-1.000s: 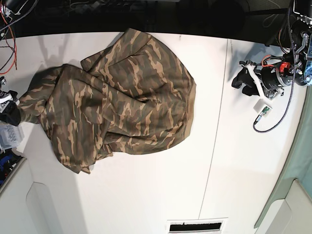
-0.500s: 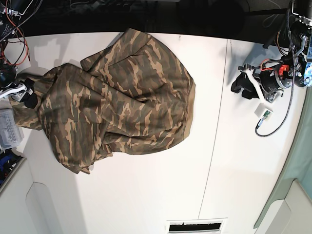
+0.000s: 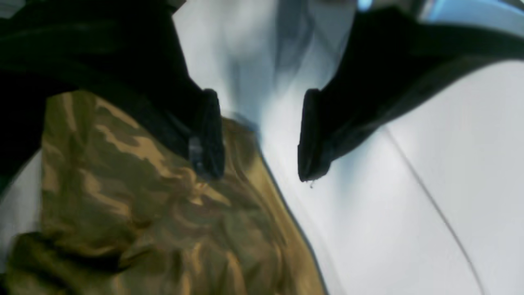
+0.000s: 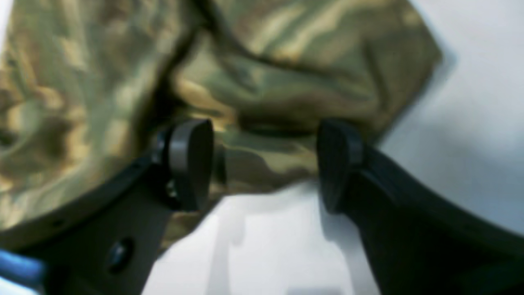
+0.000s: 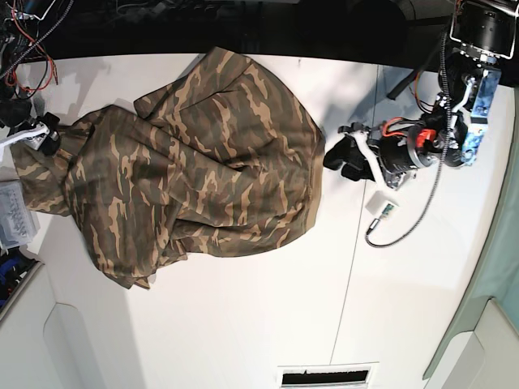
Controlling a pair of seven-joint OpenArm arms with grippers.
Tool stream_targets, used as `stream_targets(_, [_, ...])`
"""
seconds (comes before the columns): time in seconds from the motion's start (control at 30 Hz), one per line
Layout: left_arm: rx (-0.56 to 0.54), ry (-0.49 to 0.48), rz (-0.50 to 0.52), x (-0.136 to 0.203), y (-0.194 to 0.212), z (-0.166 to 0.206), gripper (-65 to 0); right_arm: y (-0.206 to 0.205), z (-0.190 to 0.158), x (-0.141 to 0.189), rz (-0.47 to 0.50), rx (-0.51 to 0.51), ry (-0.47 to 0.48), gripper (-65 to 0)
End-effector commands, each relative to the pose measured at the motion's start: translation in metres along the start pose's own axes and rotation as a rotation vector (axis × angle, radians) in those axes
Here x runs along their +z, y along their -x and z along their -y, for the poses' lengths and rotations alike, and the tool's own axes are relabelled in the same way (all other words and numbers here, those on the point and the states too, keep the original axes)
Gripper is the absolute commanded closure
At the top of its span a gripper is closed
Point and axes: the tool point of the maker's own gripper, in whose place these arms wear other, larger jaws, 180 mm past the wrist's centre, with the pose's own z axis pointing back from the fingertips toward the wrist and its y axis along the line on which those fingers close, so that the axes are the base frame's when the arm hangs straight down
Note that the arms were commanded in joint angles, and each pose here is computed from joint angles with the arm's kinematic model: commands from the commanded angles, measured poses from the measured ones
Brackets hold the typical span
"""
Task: Layout the t-shirt on the table in an organized manner, then fold the t-shirt properly
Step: 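Grasp the shirt edge with the right gripper and drag it away from the left gripper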
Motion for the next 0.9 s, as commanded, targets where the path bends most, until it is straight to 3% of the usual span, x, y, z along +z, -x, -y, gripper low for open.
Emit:
stream_targets(0.0, [-0.006, -0.026, 0.032, 0.002, -0.013, -0.003, -33.1, -0.015, 0.007, 0.003, 0.043, 0.003, 0.010, -39.2])
stream_targets(0.2, [-0.004, -0.061, -0.001, -0.014, -0.003, 0.005, -33.1, -0.002, 0.010, -0.007, 0.031, -0.051, -0.001, -39.2])
stream_targets(0.4, [0.045, -0.089, -0.081, -0.032, 0.030, -0.004, -33.1, 0.000, 0.003, -0.009, 0.033, -0.063, -0.045, -38.9])
stream_targets(0.43, [0.050, -0.096, -0.094, -0.035, 0.036, -0.005, -33.1, -0.002, 0.000, -0.009, 0.041, -0.064, -0.063, -36.5])
stream_targets(0.47, [0.051, -0.109, -0.103, -0.037, 0.040, -0.008, -33.1, -0.005, -0.005, -0.009, 0.054, -0.063, -0.088, -30.0])
stream_targets(0.57, [0.046, -0.190, -0.140, -0.038, 0.048, -0.030, -33.1, -0.019, -0.021, -0.006, 0.103, -0.053, -0.166, 0.0])
stream_targets(0.7, [-0.007, -0.288, -0.186, -0.030, 0.047, -0.063, -33.1, -0.042, -0.037, 0.008, 0.132, -0.040, -0.239, 0.0])
stream_targets(0.8, [-0.049, -0.354, -0.201, -0.013, 0.041, -0.091, -33.1, -0.065, -0.046, 0.032, 0.157, 0.048, -0.245, 0.0])
stream_targets(0.87, [-0.068, -0.393, -0.211, 0.001, 0.040, -0.109, -33.1, -0.086, -0.046, 0.058, 0.225, 0.112, -0.230, 0.0])
